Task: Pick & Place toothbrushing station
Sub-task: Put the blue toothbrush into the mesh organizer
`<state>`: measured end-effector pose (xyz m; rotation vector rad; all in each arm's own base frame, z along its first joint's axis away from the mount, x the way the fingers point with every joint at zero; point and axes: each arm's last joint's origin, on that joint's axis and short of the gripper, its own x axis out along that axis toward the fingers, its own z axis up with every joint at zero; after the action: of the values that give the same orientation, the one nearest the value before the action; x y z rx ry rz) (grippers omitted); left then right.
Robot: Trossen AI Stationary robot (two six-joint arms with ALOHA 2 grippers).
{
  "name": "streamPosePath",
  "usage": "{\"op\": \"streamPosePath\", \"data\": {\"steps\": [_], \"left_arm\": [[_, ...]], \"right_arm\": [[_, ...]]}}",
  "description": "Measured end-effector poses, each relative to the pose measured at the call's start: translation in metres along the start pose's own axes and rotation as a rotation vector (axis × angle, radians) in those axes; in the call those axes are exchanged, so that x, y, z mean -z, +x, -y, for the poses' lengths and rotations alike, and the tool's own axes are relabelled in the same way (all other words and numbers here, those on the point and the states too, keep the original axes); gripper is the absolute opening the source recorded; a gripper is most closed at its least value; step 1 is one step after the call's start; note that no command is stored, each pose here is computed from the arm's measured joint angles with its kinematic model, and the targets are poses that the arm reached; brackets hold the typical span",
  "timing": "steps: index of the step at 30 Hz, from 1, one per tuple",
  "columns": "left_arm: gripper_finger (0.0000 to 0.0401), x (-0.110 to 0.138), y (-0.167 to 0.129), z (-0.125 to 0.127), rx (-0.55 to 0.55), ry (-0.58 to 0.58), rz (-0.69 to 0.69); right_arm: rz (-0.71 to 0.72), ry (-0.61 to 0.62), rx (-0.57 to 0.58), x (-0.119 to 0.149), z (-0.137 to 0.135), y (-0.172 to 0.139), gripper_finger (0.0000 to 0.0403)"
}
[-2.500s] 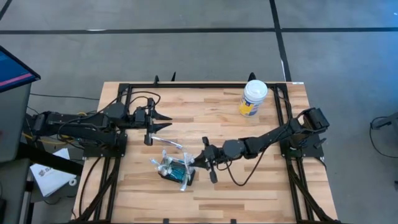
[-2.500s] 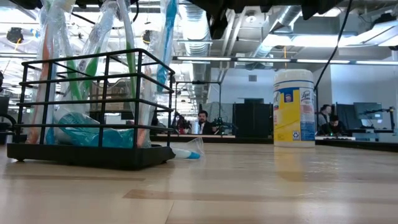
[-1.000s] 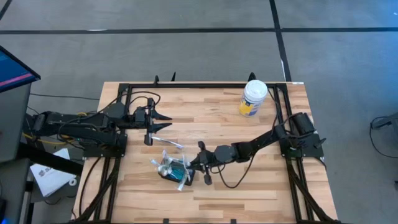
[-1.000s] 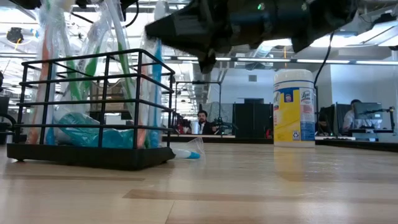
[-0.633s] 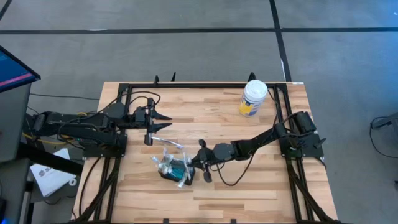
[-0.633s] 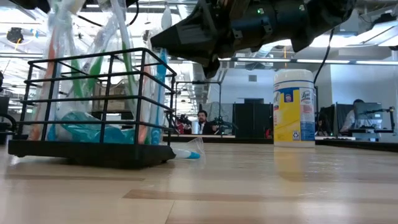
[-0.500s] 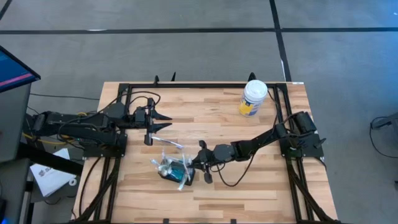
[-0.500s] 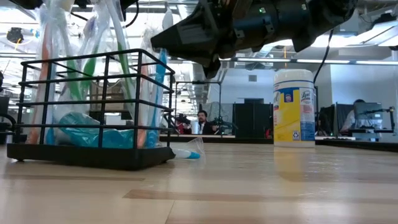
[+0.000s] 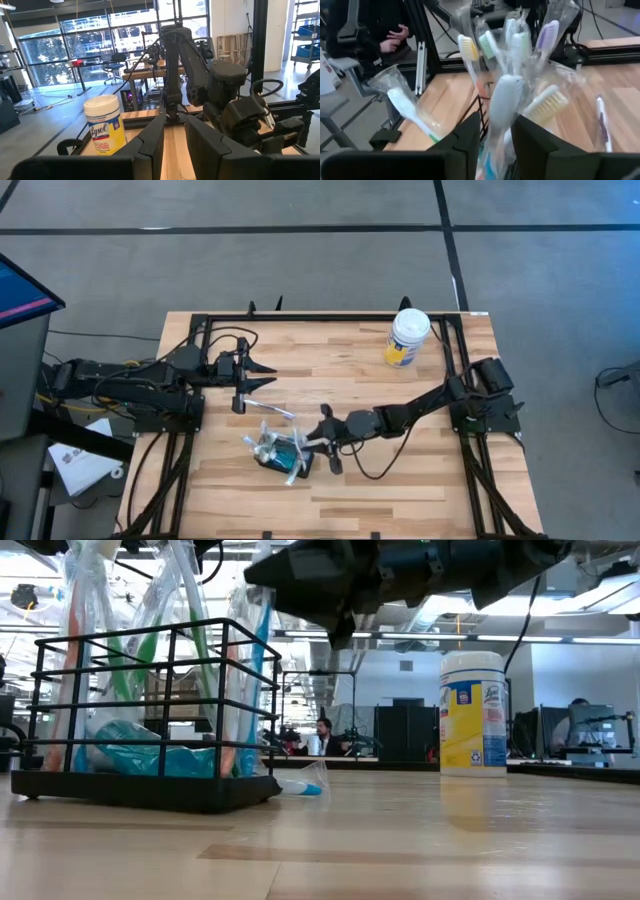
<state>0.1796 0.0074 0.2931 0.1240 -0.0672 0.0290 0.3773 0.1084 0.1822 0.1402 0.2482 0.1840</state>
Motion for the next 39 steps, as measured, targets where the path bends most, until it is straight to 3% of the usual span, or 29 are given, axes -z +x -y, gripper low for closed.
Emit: {"op": "streamPosePath", "data": {"steps": [16, 30, 39], "left_arm": [[0.0074, 0.000, 0.000, 0.000, 0.000, 0.000, 0.001], [0.0074, 0.000, 0.000, 0.000, 0.001, 0.000, 0.000], [0.0074, 0.000, 0.000, 0.000, 0.000, 0.000, 0.001]], "right_arm": [[-0.038, -0.014, 0.028, -0.024, 0.005, -0.019, 0.0143], [-0.084, -0.031, 0.066, -0.057, 0.013, -0.055, 0.0138], [-0.163, -0.037, 0.120, -0.063, 0.027, -0.070, 0.0138]]}}
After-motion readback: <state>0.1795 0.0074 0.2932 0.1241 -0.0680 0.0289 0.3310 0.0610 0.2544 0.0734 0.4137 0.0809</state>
